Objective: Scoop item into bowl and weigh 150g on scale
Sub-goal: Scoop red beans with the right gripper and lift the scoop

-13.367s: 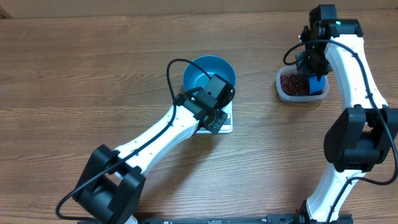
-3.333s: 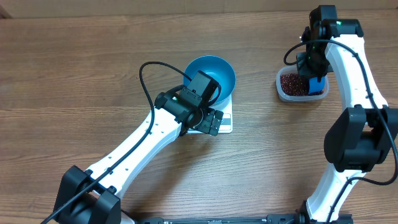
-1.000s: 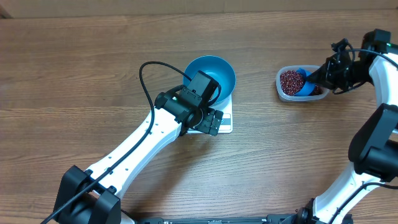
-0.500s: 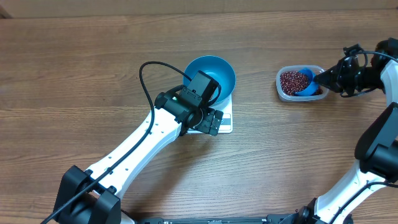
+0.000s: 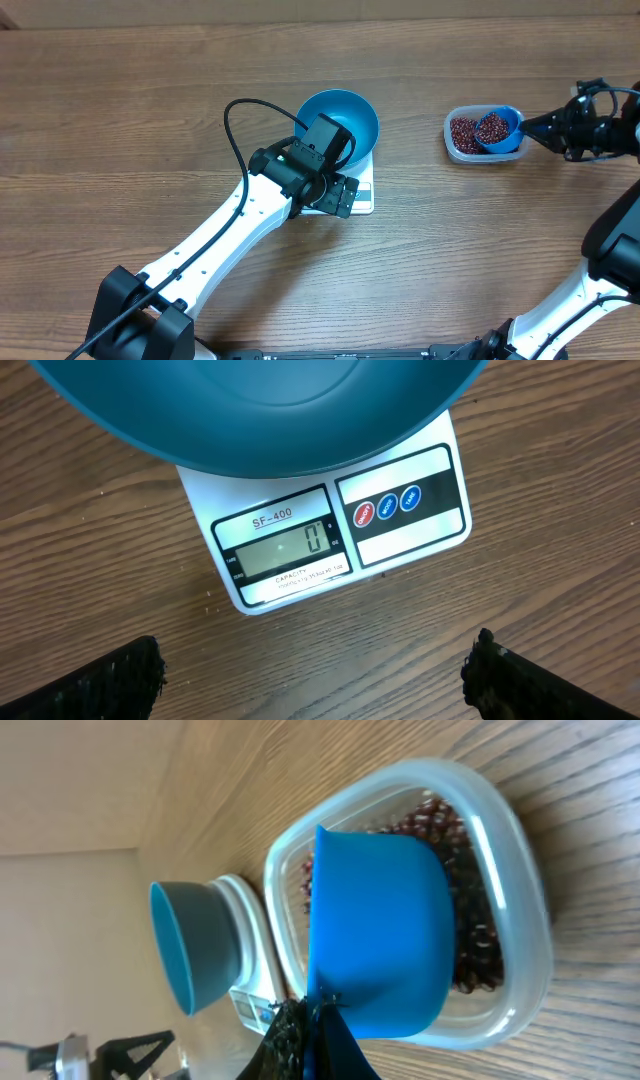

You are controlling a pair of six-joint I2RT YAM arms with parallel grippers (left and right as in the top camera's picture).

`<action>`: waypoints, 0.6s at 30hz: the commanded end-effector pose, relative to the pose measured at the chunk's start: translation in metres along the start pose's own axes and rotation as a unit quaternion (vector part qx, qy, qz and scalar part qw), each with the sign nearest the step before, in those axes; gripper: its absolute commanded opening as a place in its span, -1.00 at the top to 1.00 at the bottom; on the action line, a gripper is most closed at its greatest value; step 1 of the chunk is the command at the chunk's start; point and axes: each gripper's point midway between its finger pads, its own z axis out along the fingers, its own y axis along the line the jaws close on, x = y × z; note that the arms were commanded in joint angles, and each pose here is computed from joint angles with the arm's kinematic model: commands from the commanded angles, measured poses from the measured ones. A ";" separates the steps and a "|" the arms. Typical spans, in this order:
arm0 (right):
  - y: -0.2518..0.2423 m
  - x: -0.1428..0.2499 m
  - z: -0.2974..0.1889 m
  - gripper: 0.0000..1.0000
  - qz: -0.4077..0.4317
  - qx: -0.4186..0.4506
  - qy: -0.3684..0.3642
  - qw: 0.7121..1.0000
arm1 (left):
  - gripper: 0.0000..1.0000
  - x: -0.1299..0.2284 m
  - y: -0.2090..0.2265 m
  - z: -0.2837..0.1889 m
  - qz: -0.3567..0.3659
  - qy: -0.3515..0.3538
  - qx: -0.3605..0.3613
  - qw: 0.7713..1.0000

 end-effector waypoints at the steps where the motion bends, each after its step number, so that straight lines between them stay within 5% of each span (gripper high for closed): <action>1: 0.017 0.000 -0.002 0.93 -0.021 -0.055 -0.006 0.998 | -0.99 -0.002 0.001 -0.002 0.011 -0.004 -0.004 1.000; 18: 0.052 -0.005 -0.011 0.93 -0.016 -0.160 -0.025 0.987 | -0.99 -0.002 0.001 -0.002 0.011 -0.004 -0.004 1.000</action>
